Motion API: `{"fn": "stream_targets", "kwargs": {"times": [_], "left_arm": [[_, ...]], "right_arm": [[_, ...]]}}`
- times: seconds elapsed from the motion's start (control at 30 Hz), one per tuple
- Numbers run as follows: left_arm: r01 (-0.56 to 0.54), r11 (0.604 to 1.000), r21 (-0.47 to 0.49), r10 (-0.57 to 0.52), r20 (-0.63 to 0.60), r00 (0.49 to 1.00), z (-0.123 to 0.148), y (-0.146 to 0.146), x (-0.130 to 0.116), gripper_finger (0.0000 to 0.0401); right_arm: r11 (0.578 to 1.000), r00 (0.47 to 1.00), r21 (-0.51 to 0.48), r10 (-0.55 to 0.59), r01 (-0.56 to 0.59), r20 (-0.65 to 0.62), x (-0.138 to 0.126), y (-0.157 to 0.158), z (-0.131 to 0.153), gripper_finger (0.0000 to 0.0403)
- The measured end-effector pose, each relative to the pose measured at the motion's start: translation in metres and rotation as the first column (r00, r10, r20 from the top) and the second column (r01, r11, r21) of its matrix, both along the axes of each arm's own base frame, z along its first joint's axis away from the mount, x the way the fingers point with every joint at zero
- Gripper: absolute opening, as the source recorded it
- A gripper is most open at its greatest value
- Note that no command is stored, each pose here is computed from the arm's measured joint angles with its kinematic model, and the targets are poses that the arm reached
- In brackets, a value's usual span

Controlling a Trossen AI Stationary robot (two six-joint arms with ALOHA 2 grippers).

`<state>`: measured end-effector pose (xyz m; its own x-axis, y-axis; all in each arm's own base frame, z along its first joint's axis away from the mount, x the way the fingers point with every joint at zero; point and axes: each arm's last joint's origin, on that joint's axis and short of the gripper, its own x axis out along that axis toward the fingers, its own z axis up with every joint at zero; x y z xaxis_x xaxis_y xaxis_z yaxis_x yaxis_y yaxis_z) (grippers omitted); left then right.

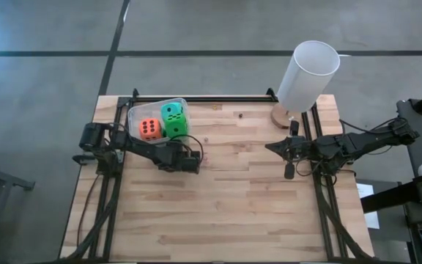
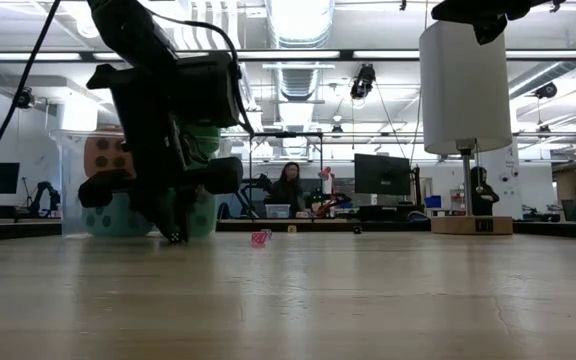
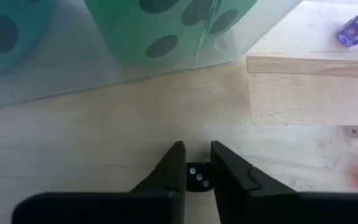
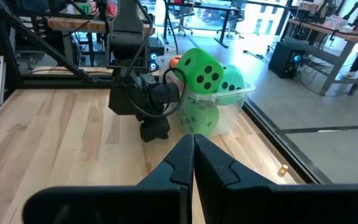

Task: Pick & Place Dice
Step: Put the left small black dice into the transparent bin

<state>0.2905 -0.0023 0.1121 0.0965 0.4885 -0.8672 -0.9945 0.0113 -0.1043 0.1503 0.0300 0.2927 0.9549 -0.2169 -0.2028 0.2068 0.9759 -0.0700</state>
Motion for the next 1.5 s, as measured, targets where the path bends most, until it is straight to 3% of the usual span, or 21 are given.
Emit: {"fn": "stream_targets", "kwargs": {"times": [0.3, 0.47, 0.67, 0.87, 1.17, 1.33, 1.5], "left_arm": [[0.006, 0.999, -0.048, -0.007, -0.010, 1.000, 0.013, -0.002, 0.003, 0.0048], [0.123, 0.990, -0.075, -0.123, 0.005, 0.992, 0.038, -0.003, 0.008, 0.0051], [0.305, 0.948, -0.093, -0.295, 0.105, 0.950, 0.084, -0.013, 0.008, 0.0050], [0.387, 0.919, -0.074, -0.361, 0.237, 0.902, 0.139, -0.020, -0.017, 0.0051], [0.332, 0.942, 0.045, -0.326, 0.350, 0.878, 0.197, -0.009, -0.078, 0.0051], [0.214, 0.964, 0.159, -0.255, 0.311, 0.916, 0.208, 0.005, -0.105, 0.0051], [0.115, 0.969, 0.217, -0.161, 0.207, 0.965, 0.206, 0.029, -0.113, 0.0051]], "right_arm": [[1.000, 1.000, -0.001, 0.000, 0.000, 0.000, 0.000, 0.000, 0.000, 0.0008], [1.000, 1.000, -0.001, 0.000, 0.000, 0.000, 0.000, 0.000, 0.000, 0.0008], [1.000, 1.000, -0.028, 0.005, -0.006, -0.006, 0.000, 0.000, 0.000, 0.0008], [0.999, 1.000, -0.032, 0.006, -0.006, -0.006, 0.000, 0.000, 0.000, 0.0008], [0.999, 1.000, -0.031, 0.006, -0.006, -0.006, 0.000, 0.000, 0.000, 0.0008], [1.000, 1.000, -0.024, 0.005, -0.005, -0.003, 0.000, 0.000, 0.000, 0.0008], [1.000, 1.000, -0.019, 0.004, -0.004, 0.006, 0.000, 0.000, 0.001, 0.0008]]}}
